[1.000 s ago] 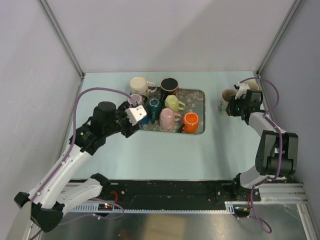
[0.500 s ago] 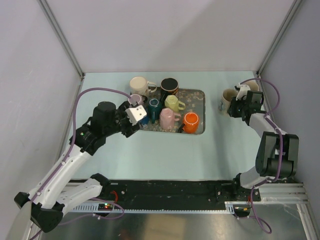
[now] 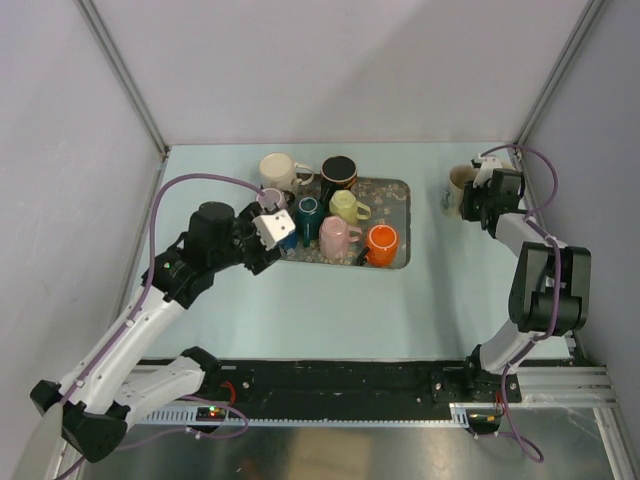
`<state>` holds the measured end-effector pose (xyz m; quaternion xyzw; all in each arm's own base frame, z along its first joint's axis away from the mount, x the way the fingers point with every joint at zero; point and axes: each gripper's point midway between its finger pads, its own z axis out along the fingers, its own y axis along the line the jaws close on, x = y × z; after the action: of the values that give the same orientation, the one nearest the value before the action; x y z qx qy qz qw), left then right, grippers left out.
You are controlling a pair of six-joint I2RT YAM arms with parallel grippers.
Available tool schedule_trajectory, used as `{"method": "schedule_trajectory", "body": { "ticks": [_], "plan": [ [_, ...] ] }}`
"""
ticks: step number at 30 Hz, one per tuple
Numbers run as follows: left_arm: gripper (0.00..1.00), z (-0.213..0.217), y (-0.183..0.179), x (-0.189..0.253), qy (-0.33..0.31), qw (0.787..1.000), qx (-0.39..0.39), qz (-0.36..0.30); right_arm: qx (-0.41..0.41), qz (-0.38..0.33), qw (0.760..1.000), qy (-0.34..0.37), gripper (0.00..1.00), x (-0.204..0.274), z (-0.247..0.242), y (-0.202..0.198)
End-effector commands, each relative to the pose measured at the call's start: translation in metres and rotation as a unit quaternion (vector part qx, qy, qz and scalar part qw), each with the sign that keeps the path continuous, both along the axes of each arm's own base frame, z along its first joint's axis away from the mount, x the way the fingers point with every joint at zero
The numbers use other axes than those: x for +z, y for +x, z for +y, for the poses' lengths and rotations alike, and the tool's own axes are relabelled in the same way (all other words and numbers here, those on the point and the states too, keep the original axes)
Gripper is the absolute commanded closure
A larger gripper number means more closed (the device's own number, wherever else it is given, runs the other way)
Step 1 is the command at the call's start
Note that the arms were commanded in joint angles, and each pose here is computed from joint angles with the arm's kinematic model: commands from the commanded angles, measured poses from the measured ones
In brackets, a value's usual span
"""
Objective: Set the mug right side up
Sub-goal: Place the cup at the center of the board, then move the cup to the tray.
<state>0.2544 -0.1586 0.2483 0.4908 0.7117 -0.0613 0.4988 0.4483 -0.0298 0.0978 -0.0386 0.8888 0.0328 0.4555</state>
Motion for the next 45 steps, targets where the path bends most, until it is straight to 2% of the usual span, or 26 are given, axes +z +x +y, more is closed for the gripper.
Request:
{"method": "schedule_trajectory", "body": {
  "ticks": [1, 10, 18, 25, 27, 33, 35, 37, 40, 43, 45],
  "plan": [
    [0.28, -0.004, 0.006, 0.019, -0.016, 1.000, -0.002, -0.021, -0.022, -0.094, 0.995, -0.021, 1.00, 0.051, -0.012, 0.044],
    [0.28, -0.004, 0.009, 0.020, -0.016, 1.000, 0.004, -0.019, -0.051, -0.098, 0.993, -0.032, 0.99, 0.049, -0.021, 0.055],
    [0.28, -0.005, 0.010, 0.023, -0.017, 1.000, 0.003, -0.022, -0.043, -0.093, 0.994, -0.026, 0.70, 0.053, -0.013, 0.050],
    [0.27, -0.007, 0.008, 0.031, -0.023, 0.999, -0.006, -0.030, -0.057, -0.082, 0.995, -0.011, 0.39, 0.078, -0.006, 0.028],
    [0.27, -0.007, 0.007, 0.033, -0.026, 0.999, -0.008, -0.033, -0.055, -0.062, 0.997, 0.003, 0.34, 0.084, -0.002, 0.014],
    [0.24, -0.008, 0.006, 0.020, -0.035, 0.999, 0.003, -0.012, -0.029, -0.032, 0.998, 0.035, 0.29, 0.106, 0.016, -0.029],
    [0.15, -0.008, 0.008, 0.016, -0.054, 0.998, 0.023, -0.001, -0.010, -0.041, 0.998, 0.039, 0.26, 0.118, 0.025, -0.037],
    [0.11, -0.011, 0.009, 0.017, -0.088, 0.995, 0.047, 0.017, 0.024, -0.056, 0.997, 0.037, 0.21, 0.131, 0.043, -0.041],
    [0.08, -0.018, 0.010, 0.016, -0.118, 0.990, 0.059, 0.038, 0.117, -0.077, 0.990, 0.029, 0.18, 0.142, 0.087, -0.047],
    [0.08, -0.020, 0.014, 0.018, -0.126, 0.989, 0.066, 0.043, 0.230, -0.085, 0.969, 0.012, 0.15, 0.140, 0.137, -0.058],
    [0.07, -0.019, 0.018, 0.021, -0.129, 0.988, 0.076, 0.043, 0.276, -0.084, 0.958, 0.002, 0.13, 0.135, 0.163, -0.063]
  ]
}}
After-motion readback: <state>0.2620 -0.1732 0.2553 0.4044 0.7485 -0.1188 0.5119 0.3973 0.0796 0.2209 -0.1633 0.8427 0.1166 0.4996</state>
